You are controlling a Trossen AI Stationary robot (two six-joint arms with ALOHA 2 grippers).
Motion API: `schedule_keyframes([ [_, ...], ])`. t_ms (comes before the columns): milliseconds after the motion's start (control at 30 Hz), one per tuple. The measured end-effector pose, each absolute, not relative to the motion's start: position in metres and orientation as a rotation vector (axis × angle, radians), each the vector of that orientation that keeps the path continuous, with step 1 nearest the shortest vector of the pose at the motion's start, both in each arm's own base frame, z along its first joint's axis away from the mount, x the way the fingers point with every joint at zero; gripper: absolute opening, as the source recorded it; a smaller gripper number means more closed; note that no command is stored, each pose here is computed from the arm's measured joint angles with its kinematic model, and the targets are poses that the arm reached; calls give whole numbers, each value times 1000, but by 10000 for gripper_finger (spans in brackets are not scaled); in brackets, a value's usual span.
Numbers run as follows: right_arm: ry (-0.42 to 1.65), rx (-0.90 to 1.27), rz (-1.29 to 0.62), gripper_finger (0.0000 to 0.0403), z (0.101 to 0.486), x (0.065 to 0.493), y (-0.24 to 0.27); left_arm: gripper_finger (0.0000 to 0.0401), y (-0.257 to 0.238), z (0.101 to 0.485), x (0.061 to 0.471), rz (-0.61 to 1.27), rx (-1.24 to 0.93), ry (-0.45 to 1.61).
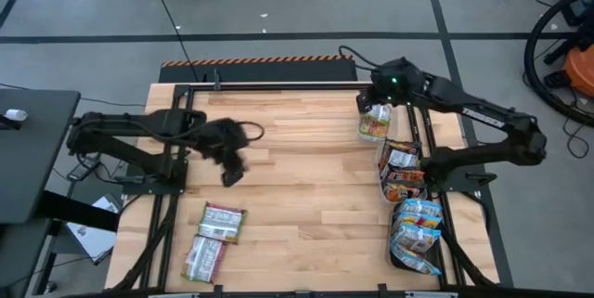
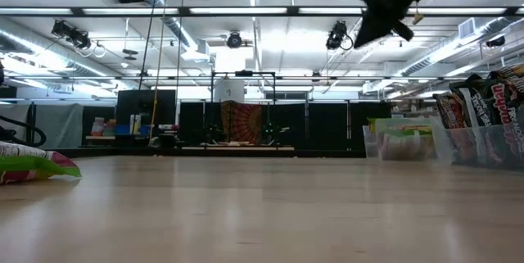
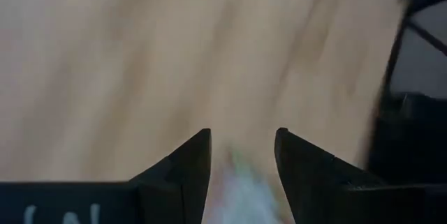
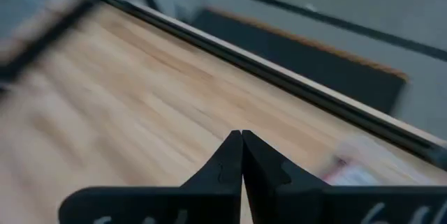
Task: Sort Maruchan noodles
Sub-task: Put the green noodle pack into the top transparent bin
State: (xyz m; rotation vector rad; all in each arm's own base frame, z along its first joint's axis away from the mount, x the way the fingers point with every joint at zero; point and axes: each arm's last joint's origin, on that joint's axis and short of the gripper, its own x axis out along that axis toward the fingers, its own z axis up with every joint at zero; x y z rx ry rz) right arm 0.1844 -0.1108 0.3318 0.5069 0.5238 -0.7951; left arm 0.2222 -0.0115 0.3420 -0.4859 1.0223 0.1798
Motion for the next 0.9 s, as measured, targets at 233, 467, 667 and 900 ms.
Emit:
schedule_keyframes([
  [233,538,486,-510,77,337,197,-77,168,-62,309,187,340,-965,1381],
  [467,556,405,-431,157,337,207,-51,204,-84,235,169,392,-1054,1559],
  [667,563,384,-403,168,337,209,-43,224,-76,180,146,324,-1068,1811],
  [900,552,433,-431,167,337,208,-46,224,-72,141,139,206,-1068,1739],
])
